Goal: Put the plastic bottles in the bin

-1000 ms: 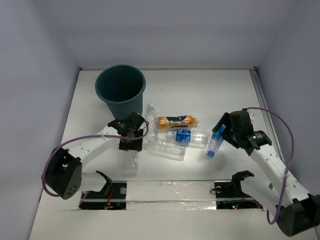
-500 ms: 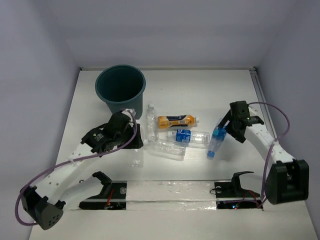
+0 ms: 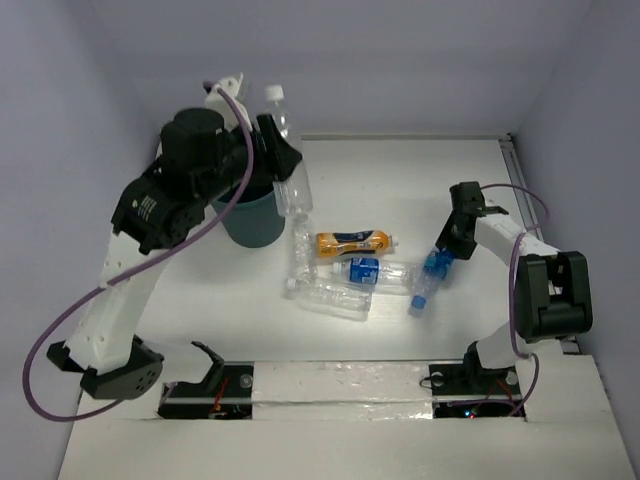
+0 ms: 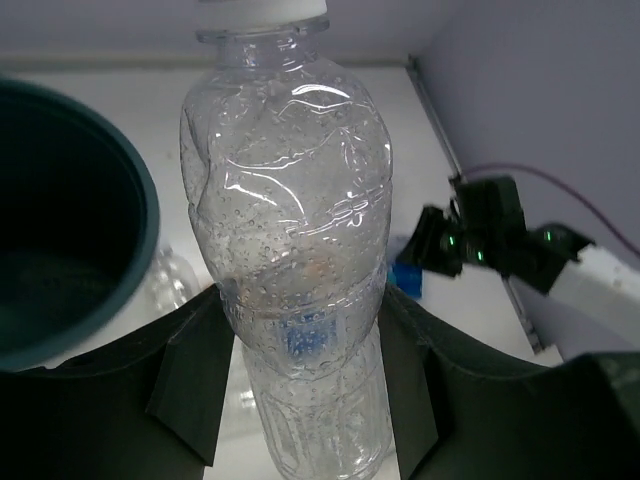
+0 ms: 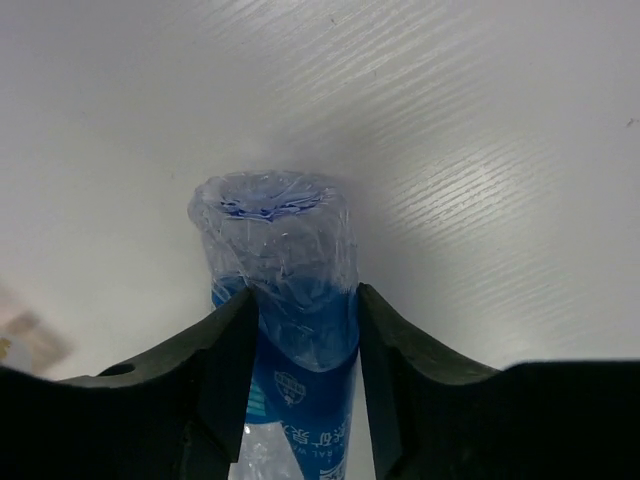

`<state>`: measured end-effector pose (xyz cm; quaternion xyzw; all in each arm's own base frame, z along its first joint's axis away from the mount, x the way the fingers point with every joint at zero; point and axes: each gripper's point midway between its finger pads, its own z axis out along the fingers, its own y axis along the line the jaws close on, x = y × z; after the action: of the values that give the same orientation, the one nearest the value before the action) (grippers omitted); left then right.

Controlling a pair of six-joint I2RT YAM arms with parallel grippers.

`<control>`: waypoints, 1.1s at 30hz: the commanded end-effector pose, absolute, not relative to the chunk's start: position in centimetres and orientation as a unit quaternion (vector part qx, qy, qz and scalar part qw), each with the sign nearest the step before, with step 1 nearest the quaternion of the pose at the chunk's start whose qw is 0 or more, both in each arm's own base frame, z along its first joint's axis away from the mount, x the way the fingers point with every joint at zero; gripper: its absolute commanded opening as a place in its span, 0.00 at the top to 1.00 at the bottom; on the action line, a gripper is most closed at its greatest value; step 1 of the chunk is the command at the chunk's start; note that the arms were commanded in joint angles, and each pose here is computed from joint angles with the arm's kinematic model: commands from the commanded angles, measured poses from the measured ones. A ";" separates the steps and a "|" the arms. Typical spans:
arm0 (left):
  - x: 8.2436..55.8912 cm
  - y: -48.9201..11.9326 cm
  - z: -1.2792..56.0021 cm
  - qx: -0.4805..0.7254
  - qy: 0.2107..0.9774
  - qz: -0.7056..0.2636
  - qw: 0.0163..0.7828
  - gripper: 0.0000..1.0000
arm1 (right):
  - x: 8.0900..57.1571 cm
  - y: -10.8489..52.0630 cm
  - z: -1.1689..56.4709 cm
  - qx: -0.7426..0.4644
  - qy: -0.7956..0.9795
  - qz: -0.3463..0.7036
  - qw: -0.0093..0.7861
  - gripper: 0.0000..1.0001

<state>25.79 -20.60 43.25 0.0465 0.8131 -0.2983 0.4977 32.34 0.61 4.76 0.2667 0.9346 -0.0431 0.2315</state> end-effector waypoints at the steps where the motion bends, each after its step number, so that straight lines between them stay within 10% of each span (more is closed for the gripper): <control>1: 29.7 -18.1 47.1 0.019 0.789 -0.246 0.563 0.79 | 34.5 0.1 6.8 0.265 0.920 -0.041 0.284 0.54; 12: 41.7 -8.3 44.1 -0.134 0.767 -0.142 0.611 0.78 | 33.8 -3.7 20.2 0.309 0.844 -0.083 0.429 0.71; 18: 44.0 -5.0 40.6 -0.169 0.758 -0.068 0.626 0.74 | 32.6 0.6 32.9 0.280 0.782 0.082 0.551 0.74; 28: 41.4 -4.8 36.4 -0.153 0.752 -0.065 0.637 0.12 | 35.0 15.8 43.7 0.188 0.741 0.270 0.585 0.72; 33: 39.0 -5.4 39.9 -0.141 0.739 -0.100 0.652 0.03 | 36.9 24.0 46.6 0.145 0.728 0.318 0.590 0.72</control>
<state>40.83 -5.06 32.34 -0.1483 0.7984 -0.0579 0.5808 36.32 20.61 42.38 0.1467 0.7683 0.2741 0.5595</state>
